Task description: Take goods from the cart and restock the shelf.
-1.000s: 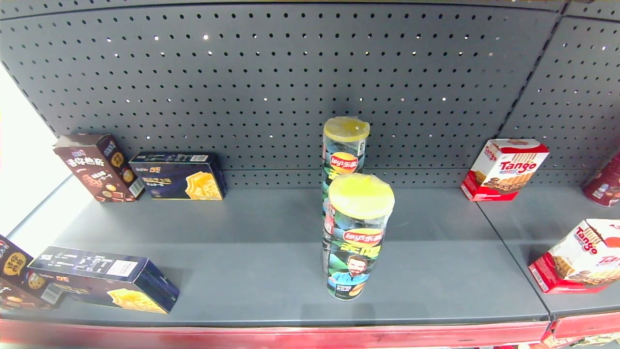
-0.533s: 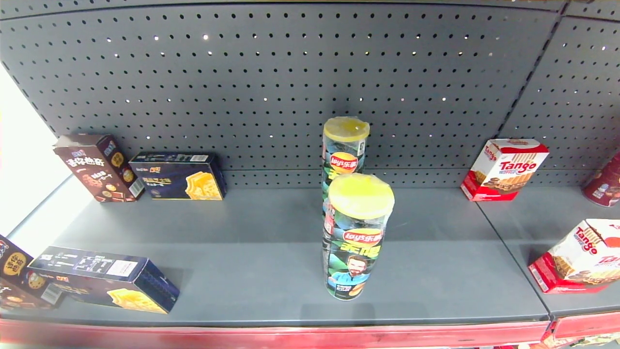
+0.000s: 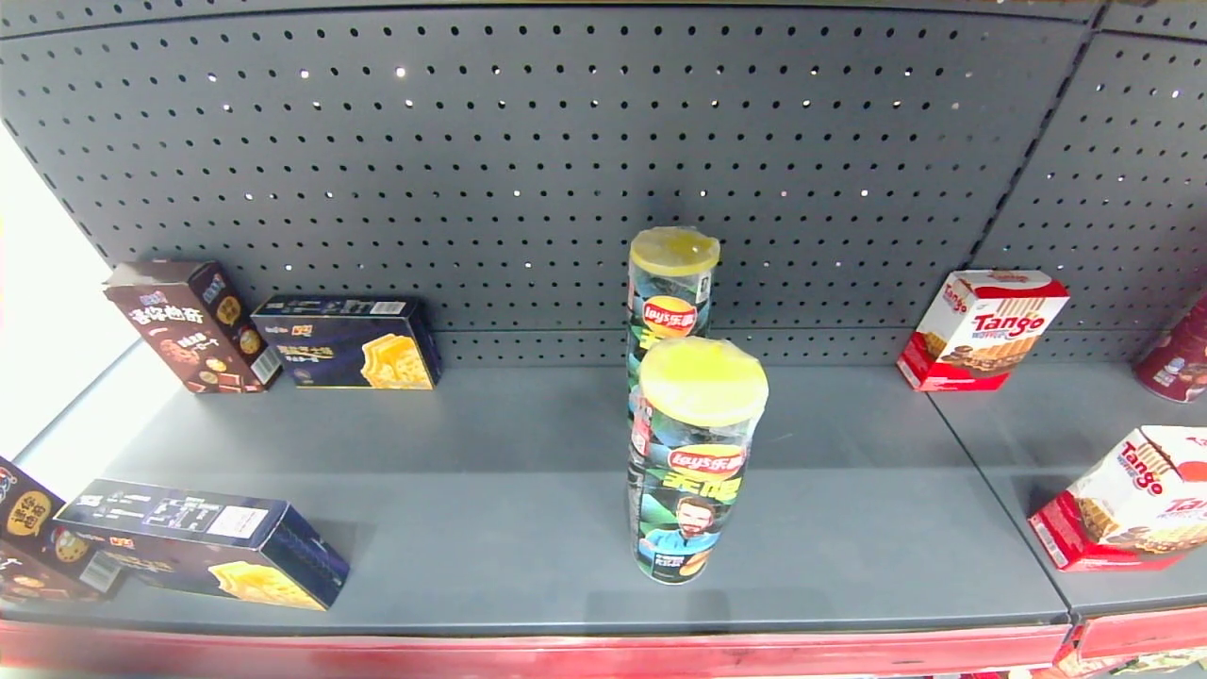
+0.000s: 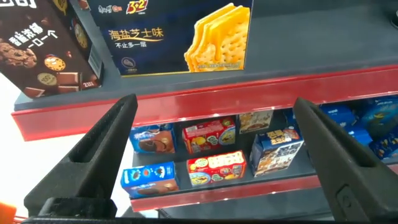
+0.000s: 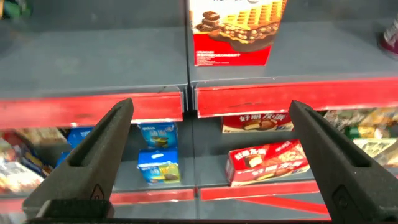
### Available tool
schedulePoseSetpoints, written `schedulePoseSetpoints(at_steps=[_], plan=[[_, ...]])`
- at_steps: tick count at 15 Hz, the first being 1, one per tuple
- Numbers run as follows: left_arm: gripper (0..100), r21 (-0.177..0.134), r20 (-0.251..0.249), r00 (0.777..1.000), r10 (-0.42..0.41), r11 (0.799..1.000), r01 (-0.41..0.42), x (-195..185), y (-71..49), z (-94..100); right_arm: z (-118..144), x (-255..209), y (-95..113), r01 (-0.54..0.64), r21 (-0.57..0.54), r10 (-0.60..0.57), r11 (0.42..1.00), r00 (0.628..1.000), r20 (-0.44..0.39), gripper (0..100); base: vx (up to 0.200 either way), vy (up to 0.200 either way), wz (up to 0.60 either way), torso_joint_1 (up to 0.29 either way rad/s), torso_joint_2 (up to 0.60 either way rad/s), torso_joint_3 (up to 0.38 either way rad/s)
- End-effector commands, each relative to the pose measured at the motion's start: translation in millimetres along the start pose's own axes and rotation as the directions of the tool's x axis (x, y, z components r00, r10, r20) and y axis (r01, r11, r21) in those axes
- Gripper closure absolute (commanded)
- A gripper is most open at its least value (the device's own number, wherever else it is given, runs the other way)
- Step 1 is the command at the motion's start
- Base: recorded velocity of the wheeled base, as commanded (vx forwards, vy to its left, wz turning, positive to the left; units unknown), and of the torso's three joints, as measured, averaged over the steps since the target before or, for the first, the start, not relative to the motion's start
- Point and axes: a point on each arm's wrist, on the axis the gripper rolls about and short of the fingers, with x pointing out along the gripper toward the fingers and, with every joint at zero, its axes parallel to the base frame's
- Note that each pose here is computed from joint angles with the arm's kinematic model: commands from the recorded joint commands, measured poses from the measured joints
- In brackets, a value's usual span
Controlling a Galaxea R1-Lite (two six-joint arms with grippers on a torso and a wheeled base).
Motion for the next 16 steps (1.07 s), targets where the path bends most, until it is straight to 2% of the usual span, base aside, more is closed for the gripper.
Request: schedulePoseSetpoints(at_steps=[1, 8, 15, 16], plan=[[0, 0.001, 0.000, 1.000, 0.000, 1.000, 0.000, 0.0, 0.0, -0.1, -0.2, 0.0, -0.2, 0.013, 0.000, -0.013, 1.000, 1.000, 0.000, 0, 0.000, 0.000, 0.00, 0.000, 0.00, 0.000], [0, -0.001, 0.001, 1.000, 0.003, 1.000, -0.003, 0.0, 0.1, 0.1, -0.1, -0.2, 0.3, -0.012, -0.068, 0.011, 0.998, 1.000, -0.003, 0, 0.000, 0.000, 0.00, 0.000, 0.00, 0.000], [0, 0.004, 0.001, 1.000, 0.001, 1.000, -0.001, 0.0, 0.0, 0.1, -0.6, -0.1, 1.3, -0.058, -0.069, 0.057, 0.996, 0.998, -0.008, 0, 0.000, 0.000, 0.00, 0.000, 0.00, 0.000], [0, 0.005, 0.000, 1.000, 0.000, 1.000, 0.000, 0.0, 0.0, -0.1, -0.6, -0.1, 1.3, -0.058, -0.069, 0.057, 0.996, 0.998, -0.008, 0, -0.200, 0.000, 0.00, 0.002, 0.00, 0.002]])
